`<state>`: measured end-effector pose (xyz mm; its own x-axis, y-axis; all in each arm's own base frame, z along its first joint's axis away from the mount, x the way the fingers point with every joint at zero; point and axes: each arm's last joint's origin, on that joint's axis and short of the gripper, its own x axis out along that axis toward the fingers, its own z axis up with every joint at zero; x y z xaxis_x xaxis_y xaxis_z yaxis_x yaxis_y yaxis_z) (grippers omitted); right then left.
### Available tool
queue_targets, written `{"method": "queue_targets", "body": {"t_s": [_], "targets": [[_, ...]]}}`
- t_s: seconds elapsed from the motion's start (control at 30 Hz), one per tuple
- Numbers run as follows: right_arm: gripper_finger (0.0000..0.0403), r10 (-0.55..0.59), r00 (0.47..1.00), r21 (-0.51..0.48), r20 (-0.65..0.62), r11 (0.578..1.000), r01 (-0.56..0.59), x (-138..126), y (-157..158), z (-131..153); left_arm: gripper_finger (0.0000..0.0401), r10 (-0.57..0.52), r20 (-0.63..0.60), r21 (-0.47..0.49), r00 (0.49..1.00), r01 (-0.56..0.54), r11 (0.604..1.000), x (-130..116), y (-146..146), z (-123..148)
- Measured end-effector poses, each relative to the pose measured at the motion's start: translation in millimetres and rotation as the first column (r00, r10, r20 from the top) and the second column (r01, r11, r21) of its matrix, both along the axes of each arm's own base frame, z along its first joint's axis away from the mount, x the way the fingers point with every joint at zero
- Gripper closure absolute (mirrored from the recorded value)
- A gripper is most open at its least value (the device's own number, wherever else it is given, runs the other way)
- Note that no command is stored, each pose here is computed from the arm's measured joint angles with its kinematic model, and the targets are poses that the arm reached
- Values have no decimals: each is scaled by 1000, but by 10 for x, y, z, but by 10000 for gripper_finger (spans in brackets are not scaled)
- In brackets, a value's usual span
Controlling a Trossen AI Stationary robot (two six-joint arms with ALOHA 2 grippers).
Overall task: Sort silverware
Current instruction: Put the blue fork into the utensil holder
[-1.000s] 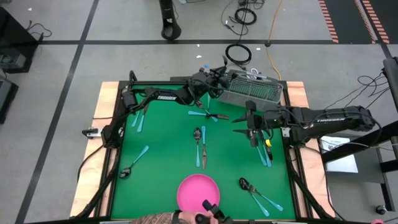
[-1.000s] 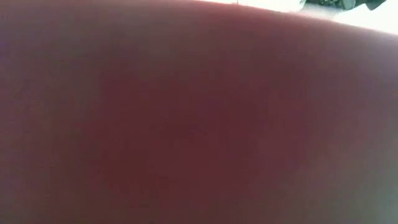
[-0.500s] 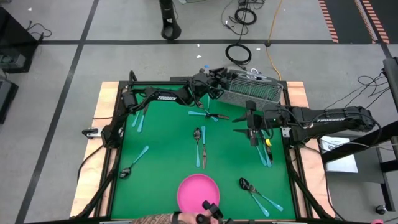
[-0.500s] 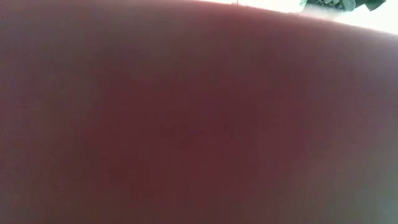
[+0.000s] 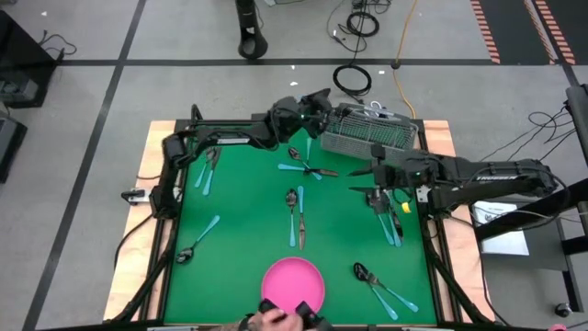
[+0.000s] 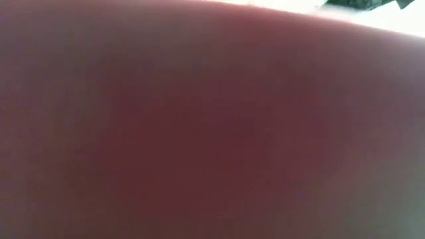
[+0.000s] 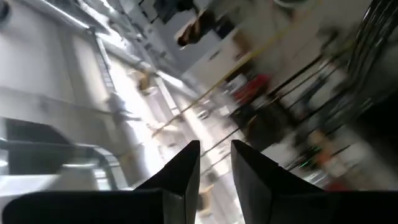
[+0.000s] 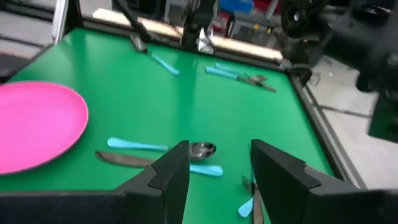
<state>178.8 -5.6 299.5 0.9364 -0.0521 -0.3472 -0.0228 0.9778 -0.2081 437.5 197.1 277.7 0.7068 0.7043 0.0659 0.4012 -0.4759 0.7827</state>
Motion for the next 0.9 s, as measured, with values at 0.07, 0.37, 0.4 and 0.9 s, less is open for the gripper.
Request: {"method": "queue_targets", "body": {"t_s": [0.07, 0.37, 0.4, 0.9], "targets": [[243, 1, 1000, -1, 29, 1000, -1, -59, 2, 45, 308, -12, 42, -154, 999, 18, 988, -96, -63, 150], [243, -7, 997, 13, 77, 1000, 6, -194, 5, 123, 308, 71, 349, -816, 935, 265, 514, -661, -460, 761], [243, -8, 997, 15, 75, 1000, 6, -195, 5, 122, 308, 108, 369, -858, 923, 293, 421, -711, -504, 798], [243, -66, 998, 259, 22, 964, 59, -210, 19, 72, 308, 280, -114, -830, 953, 64, -555, -897, -1314, 545]]}}
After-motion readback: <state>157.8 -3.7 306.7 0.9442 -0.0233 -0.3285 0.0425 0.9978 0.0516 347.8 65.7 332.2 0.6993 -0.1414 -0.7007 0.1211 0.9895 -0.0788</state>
